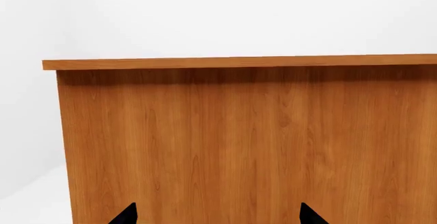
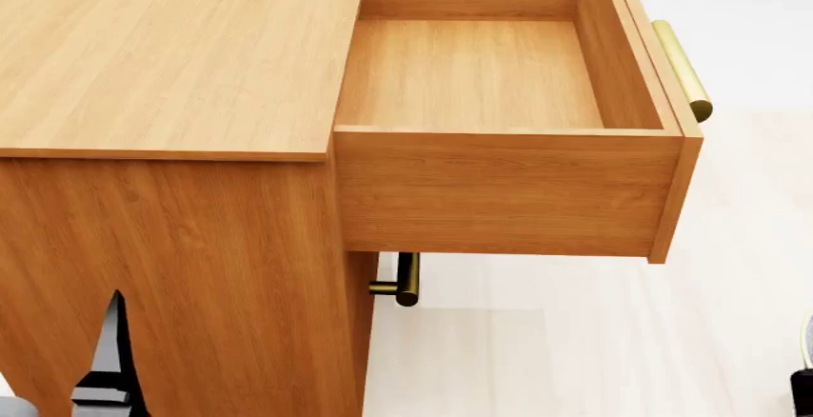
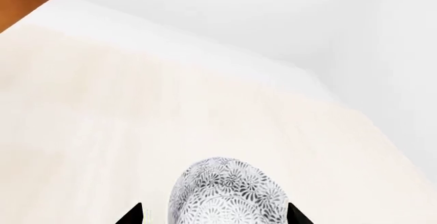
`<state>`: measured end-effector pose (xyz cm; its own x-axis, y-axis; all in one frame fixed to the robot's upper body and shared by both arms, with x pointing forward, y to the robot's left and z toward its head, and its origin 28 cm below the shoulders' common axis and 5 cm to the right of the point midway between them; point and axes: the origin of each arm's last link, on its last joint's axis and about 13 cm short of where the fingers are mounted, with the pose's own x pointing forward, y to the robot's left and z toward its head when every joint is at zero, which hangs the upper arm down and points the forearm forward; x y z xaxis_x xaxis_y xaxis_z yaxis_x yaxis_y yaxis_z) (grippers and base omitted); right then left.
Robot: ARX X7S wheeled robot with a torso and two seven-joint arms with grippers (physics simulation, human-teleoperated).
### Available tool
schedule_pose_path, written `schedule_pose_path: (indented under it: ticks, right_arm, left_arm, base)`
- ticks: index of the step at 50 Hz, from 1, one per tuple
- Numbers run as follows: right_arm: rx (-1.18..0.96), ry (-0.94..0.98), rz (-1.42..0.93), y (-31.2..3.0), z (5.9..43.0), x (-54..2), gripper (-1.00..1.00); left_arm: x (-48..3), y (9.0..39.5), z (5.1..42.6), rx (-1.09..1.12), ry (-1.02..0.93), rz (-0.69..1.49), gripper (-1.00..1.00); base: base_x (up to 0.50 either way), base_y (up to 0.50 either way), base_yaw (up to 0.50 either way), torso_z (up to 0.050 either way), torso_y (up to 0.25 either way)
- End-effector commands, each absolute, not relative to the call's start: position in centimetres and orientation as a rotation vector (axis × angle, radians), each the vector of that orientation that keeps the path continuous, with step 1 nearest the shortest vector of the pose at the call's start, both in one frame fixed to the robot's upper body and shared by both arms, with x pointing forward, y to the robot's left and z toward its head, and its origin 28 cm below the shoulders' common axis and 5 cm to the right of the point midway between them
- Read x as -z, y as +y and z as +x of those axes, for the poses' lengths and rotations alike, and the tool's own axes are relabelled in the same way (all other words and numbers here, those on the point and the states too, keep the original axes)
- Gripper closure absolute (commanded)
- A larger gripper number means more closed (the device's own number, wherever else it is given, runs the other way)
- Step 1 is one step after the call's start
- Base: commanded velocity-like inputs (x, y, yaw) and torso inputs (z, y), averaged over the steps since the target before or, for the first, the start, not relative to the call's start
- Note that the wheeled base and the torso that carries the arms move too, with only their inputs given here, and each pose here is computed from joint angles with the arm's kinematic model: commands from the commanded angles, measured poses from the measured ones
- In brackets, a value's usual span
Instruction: Put the bowl on top of the cabinet.
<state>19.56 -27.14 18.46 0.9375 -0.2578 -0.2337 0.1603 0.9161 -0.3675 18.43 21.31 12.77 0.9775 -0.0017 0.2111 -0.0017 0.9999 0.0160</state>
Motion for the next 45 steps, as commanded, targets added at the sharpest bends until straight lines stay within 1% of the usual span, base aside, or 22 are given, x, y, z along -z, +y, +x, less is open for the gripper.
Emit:
schedule_pose_path:
  ticks: [1,15,35,36,37,39,42,43,44,45]
  right_arm:
    - [0.176,0.366,-0.334,-27.0,23.0,-17.5,-1.0]
    - [0.202,0.479,-0.338,-27.5,25.7,-15.6,-1.0]
    - [0.195,0.57,-0.36,-27.3,26.9,-12.2,-1.0]
    - [0.195,0.573,-0.361,-27.3,27.0,-12.2,-1.0]
    - [0.196,0.576,-0.364,-27.3,27.1,-13.6,-1.0]
    - [0.195,0.58,-0.363,-27.4,27.2,-12.8,-1.0]
    - [0.194,0.589,-0.368,-27.4,27.3,-13.2,-1.0]
    - [0.193,0.591,-0.366,-27.4,27.3,-13.1,-1.0]
    - [0.193,0.597,-0.365,-27.4,27.2,-11.2,-1.0]
    - [0.193,0.597,-0.365,-27.4,27.2,-11.2,-1.0]
  left_arm:
    - [-12.9,21.5,18.4,-0.008,-0.217,0.015,-1.0]
    - [-13.0,21.5,18.4,-0.013,-0.222,0.012,-1.0]
    - [-13.2,21.7,18.4,-0.012,-0.227,0.005,-1.0]
    - [-13.2,21.7,18.4,-0.013,-0.227,0.004,-1.0]
    - [-13.2,21.7,18.4,-0.013,-0.226,0.004,-1.0]
    - [-13.2,21.7,18.4,-0.012,-0.227,0.005,-1.0]
    - [-13.2,21.7,18.4,-0.012,-0.227,0.004,-1.0]
    - [-13.2,21.7,18.4,-0.012,-0.226,0.004,-1.0]
    - [-13.3,21.7,18.3,-0.013,-0.229,0.004,-1.0]
    - [-13.3,21.7,18.3,-0.013,-0.229,0.004,-1.0]
  base:
    - [0.0,0.0,0.0,0.0,0.0]
    - [0.0,0.0,0.0,0.0,0.0]
    - [0.0,0.0,0.0,0.0,0.0]
    - [0.0,0.0,0.0,0.0,0.0]
    - [0.0,0.0,0.0,0.0,0.0]
    - [0.0,0.0,0.0,0.0,0.0]
    - [0.0,0.0,0.0,0.0,0.0]
    - [0.0,0.0,0.0,0.0,0.0]
    - [0.0,0.0,0.0,0.0,0.0]
    - [0.0,0.0,0.0,0.0,0.0]
